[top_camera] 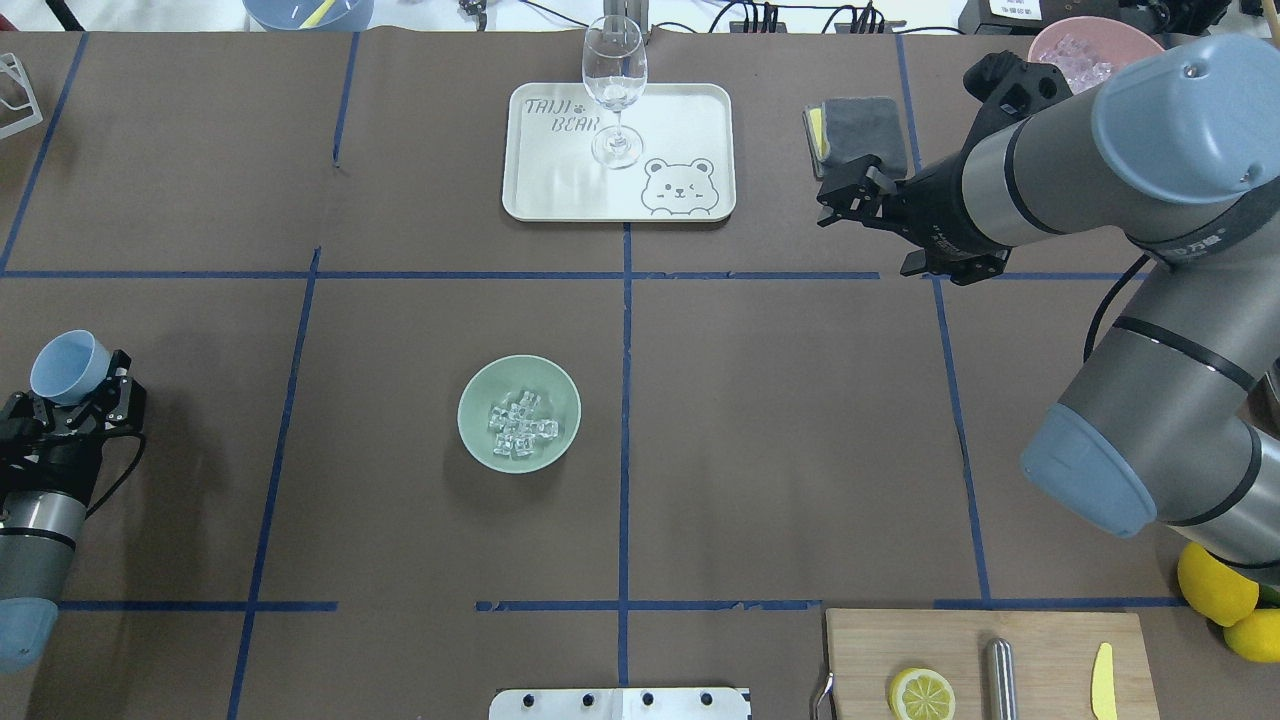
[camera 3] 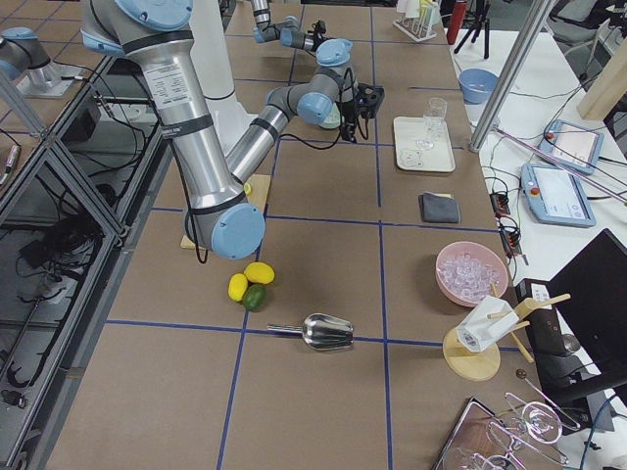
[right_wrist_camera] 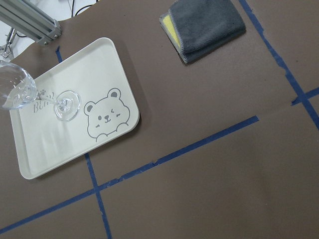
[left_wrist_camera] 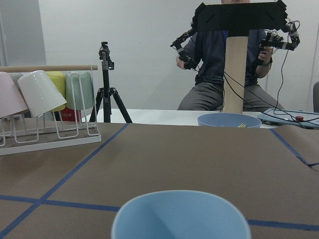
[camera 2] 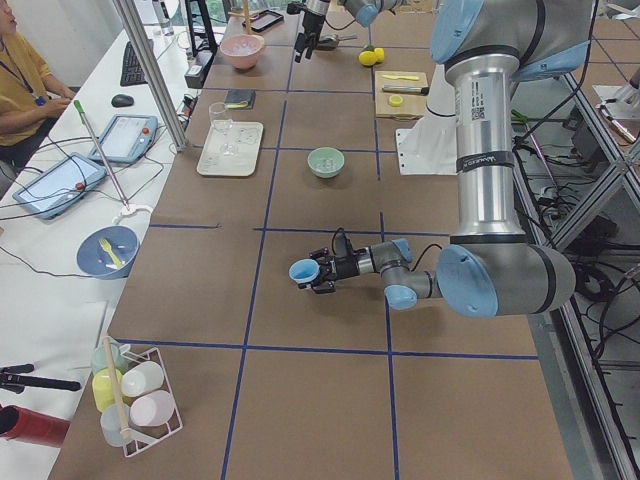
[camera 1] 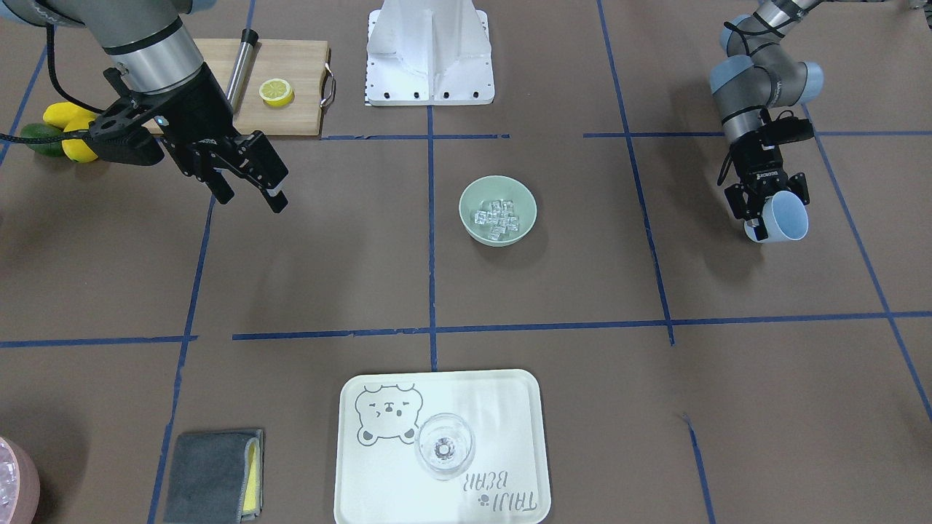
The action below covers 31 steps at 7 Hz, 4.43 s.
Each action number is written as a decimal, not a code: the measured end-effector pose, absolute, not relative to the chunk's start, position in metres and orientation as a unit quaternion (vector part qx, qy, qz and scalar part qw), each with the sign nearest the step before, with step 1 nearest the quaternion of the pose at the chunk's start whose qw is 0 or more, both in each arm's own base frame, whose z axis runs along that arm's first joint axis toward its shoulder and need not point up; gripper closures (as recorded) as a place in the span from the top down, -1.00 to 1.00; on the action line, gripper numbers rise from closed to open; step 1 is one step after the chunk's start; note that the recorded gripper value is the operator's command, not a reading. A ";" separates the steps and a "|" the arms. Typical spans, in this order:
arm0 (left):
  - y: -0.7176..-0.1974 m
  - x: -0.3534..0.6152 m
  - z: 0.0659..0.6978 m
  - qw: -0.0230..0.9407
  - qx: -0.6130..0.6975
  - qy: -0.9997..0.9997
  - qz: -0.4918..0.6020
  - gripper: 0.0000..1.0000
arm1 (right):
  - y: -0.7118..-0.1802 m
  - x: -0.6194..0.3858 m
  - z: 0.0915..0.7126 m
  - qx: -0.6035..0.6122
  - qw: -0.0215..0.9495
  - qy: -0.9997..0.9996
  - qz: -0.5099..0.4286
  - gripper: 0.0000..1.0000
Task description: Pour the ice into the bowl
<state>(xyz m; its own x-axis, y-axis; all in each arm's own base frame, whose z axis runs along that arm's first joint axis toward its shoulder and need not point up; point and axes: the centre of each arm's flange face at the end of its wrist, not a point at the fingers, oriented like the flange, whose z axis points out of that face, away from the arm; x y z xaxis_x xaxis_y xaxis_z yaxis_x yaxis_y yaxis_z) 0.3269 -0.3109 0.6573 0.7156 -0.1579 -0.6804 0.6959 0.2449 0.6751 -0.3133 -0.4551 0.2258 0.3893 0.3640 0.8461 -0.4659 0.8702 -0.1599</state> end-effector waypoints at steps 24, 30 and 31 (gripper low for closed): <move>-0.291 0.111 0.640 0.853 0.317 0.388 0.149 1.00 | -0.373 -0.457 0.156 0.015 0.809 -0.543 0.227 1.00; -0.437 0.066 0.565 0.844 0.310 0.429 0.088 1.00 | -0.362 -0.621 0.184 0.007 0.838 -0.496 0.226 0.97; -0.441 0.066 0.562 0.843 0.311 0.429 0.087 1.00 | -0.362 -0.634 0.187 0.006 0.843 -0.490 0.222 0.38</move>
<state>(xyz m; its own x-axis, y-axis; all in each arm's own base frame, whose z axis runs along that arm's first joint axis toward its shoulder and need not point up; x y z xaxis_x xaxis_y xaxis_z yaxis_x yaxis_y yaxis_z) 0.0657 -0.4410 0.5622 0.6160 0.4132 -0.6707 0.1208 0.7918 0.5988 -0.6340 -0.3617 0.1866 0.4217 0.3683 0.8286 -0.3797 0.9015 -0.2075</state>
